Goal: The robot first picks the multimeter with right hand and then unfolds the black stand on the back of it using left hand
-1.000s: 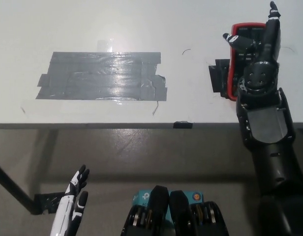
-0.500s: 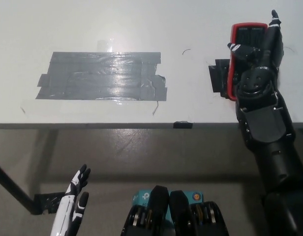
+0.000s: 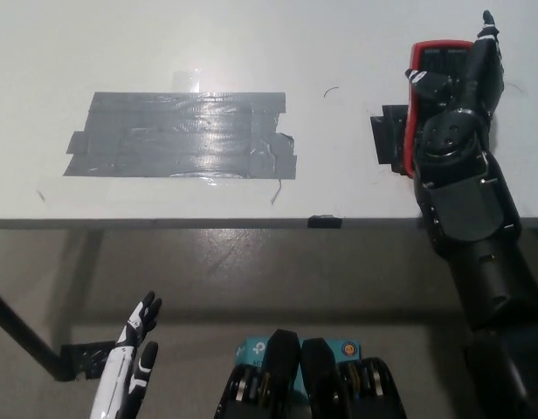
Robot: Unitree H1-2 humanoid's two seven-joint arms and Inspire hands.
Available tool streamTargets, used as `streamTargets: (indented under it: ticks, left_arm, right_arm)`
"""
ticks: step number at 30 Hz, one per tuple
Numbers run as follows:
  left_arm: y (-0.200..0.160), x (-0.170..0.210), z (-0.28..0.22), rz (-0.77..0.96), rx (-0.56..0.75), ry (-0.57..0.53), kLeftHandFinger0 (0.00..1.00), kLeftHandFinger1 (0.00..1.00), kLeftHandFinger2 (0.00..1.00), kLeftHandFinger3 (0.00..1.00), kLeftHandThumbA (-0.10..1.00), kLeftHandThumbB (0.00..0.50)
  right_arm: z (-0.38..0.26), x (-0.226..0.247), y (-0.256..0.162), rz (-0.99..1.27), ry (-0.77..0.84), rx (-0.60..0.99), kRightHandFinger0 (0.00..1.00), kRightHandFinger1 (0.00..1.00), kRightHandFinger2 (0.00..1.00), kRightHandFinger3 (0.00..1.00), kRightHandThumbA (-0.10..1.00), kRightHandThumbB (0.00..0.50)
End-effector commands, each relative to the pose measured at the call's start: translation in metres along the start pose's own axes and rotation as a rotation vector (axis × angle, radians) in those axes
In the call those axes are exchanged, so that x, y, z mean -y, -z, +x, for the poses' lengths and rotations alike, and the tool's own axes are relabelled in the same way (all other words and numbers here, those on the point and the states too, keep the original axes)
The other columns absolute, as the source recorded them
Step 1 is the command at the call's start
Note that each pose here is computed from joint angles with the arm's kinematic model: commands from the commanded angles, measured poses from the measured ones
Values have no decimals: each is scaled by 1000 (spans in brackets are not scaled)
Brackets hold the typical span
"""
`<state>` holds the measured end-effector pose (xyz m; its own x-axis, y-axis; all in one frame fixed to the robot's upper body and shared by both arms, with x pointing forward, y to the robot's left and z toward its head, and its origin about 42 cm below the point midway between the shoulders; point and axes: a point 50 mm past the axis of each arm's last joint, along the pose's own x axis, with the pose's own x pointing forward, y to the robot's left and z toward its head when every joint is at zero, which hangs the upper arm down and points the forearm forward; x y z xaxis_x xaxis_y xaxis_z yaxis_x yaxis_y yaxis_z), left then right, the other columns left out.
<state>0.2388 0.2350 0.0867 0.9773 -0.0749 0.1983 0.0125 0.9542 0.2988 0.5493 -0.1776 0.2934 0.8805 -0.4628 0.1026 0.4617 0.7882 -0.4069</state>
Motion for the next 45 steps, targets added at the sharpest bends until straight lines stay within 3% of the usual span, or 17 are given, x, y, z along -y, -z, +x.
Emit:
streamTargets:
  ticks: [1, 15, 23, 40, 45]
  left_arm:
    - [-8, -4, -1, 6, 56, -5, 1000, 1000, 1000, 1000, 1000, 139]
    - [-10, -5, 1, 12, 59, -5, 1000, 1000, 1000, 1000, 1000, 133]
    - [-9, -5, 2, 17, 68, -3, 1000, 1000, 1000, 1000, 1000, 128]
    - [-10, -6, 6, 19, 74, -6, 1000, 1000, 1000, 1000, 1000, 132]
    - [-11, -6, 7, 17, 80, -4, 1000, 1000, 1000, 1000, 1000, 132]
  right_arm:
    - [4, 4, -53, 65, 23, 104, 1000, 1000, 1000, 1000, 927, 500]
    - [5, -13, -33, 81, -25, 2, 1000, 1000, 1000, 1000, 935, 500]
    - [14, -7, -18, 53, 36, -34, 1000, 1000, 1000, 1000, 890, 500]
    - [16, -6, -24, 56, 43, -36, 1000, 1000, 1000, 1000, 850, 500]
    - [16, -9, -21, 113, 3, -57, 1000, 1000, 1000, 1000, 775, 499]
